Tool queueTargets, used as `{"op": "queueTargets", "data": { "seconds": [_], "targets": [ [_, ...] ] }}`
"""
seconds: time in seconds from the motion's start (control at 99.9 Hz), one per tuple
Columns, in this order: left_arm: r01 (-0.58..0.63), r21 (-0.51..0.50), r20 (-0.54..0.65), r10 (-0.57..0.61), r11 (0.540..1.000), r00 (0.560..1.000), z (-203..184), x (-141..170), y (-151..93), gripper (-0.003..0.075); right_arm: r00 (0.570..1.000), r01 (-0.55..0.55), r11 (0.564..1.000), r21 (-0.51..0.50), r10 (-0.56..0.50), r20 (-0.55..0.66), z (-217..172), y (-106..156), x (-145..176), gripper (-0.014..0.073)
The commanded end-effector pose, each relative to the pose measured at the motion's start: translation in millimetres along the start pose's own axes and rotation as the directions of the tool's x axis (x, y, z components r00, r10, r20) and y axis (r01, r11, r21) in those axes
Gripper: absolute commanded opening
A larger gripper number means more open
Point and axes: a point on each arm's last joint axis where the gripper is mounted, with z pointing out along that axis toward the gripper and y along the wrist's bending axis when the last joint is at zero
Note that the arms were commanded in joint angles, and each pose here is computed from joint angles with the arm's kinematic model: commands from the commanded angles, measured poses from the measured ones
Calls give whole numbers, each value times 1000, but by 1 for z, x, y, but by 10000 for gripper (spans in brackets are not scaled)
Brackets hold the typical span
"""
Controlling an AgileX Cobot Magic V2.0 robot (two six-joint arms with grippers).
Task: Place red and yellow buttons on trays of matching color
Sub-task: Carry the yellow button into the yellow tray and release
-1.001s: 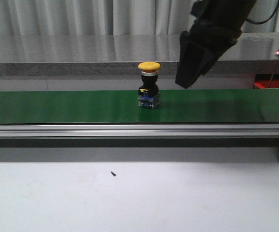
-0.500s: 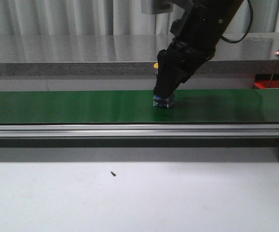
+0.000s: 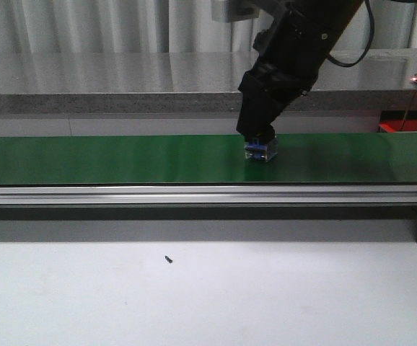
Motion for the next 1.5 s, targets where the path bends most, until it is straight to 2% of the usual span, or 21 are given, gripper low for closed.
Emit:
{"op": "queueTargets", "data": {
  "seconds": [0.0,0.24,0.4,0.64,0.851,0.991,1.061,1.101,1.211,1.291,1.491],
  "targets": [
    [10,-10,104,-9,1000,995,-6,-14,0,-20,994,-10,999,43,6,107,-35,0,-18,223],
    [10,-10,104,-9,1000,995,-6,-14,0,-20,982,-94,993,68,81,168,-80,2,-15,209],
    [10,-10,104,-9,1000,995,-6,-14,0,-20,973,-137,986,97,115,202,-109,7,2,209],
    [10,-7,97,-9,1000,995,-6,-14,-1,-20,940,-287,946,151,248,233,-145,11,52,209],
    [9,-1,77,-9,1000,997,-6,-12,-1,-20,886,-436,870,232,370,278,-176,13,107,209],
    [9,-1,77,-9,1000,997,-6,-12,-1,-20,852,-514,803,301,434,294,-193,14,144,209],
    [9,-1,77,-9,1000,997,-6,-12,-1,-20,830,-555,753,353,475,293,-199,13,165,209],
    [9,-1,77,-9,1000,997,-6,-12,-1,-20,811,-584,717,380,504,296,-201,11,175,209],
    [9,0,76,-9,1000,997,-6,-12,-1,-20,715,-698,570,433,587,380,-207,2,203,209],
    [9,2,68,-9,1000,998,-6,-11,-1,-20,665,-744,499,445,616,421,-205,-2,215,209],
    [9,5,62,-9,1000,998,-6,-11,-2,-20,593,-796,398,456,667,451,-188,-7,241,209]
  ]
}}
